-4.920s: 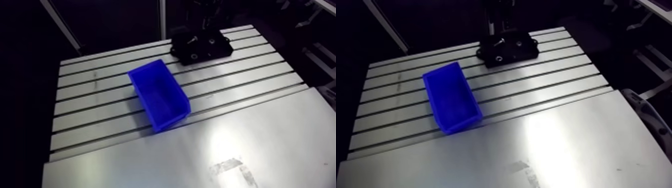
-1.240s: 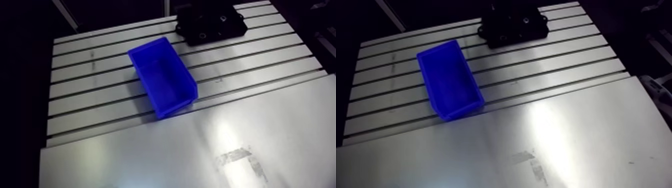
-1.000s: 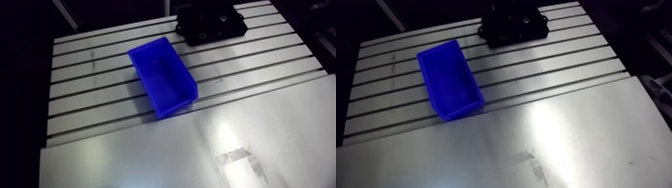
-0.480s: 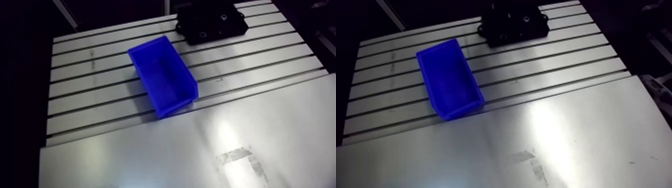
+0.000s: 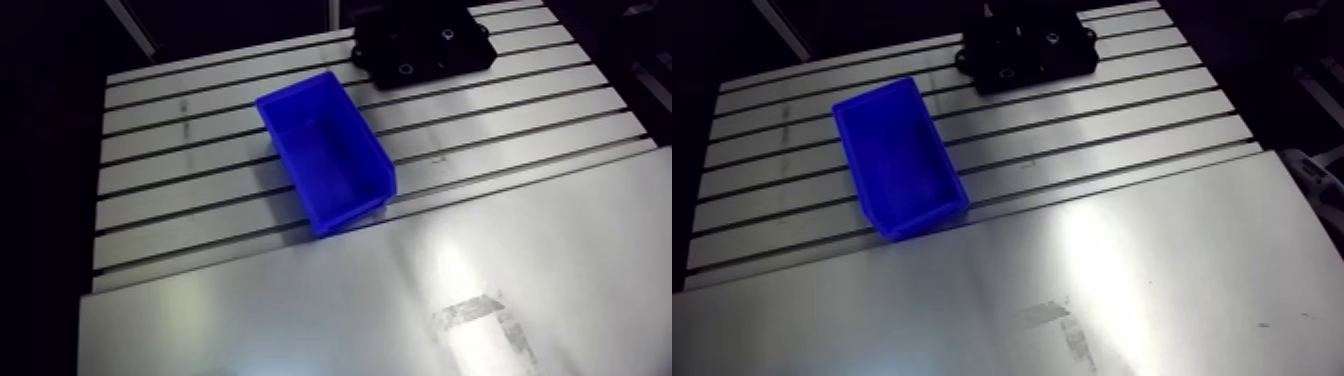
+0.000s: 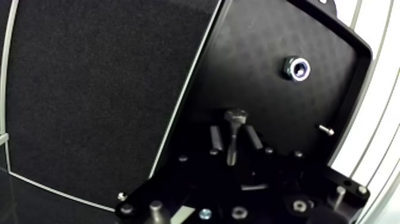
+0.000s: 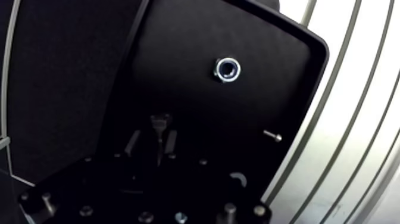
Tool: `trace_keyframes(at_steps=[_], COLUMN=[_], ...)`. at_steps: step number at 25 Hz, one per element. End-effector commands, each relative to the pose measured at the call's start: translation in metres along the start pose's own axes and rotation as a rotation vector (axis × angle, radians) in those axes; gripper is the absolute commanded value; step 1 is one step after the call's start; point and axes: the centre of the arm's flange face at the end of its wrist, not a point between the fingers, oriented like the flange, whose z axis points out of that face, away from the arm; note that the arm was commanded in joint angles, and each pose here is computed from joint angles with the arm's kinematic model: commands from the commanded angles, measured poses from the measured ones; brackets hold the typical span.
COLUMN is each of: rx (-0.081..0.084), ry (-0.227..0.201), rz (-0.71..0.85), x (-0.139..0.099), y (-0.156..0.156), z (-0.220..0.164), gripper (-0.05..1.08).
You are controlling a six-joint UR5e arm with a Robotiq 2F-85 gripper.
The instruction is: Pick up the M10 bolt from the tray and put it into the blue bin.
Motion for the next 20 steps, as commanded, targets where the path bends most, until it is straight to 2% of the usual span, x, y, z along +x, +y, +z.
trace_keyframes(at_steps=[1, 20], rx=[-0.001, -0.005], ry=[-0.001, -0.001], rz=[-0.002, -0.002], x=[-0.0014, -0.0009], y=[0.0001, -0.0008], z=[0.001, 0.004], gripper=[0.67, 0.76])
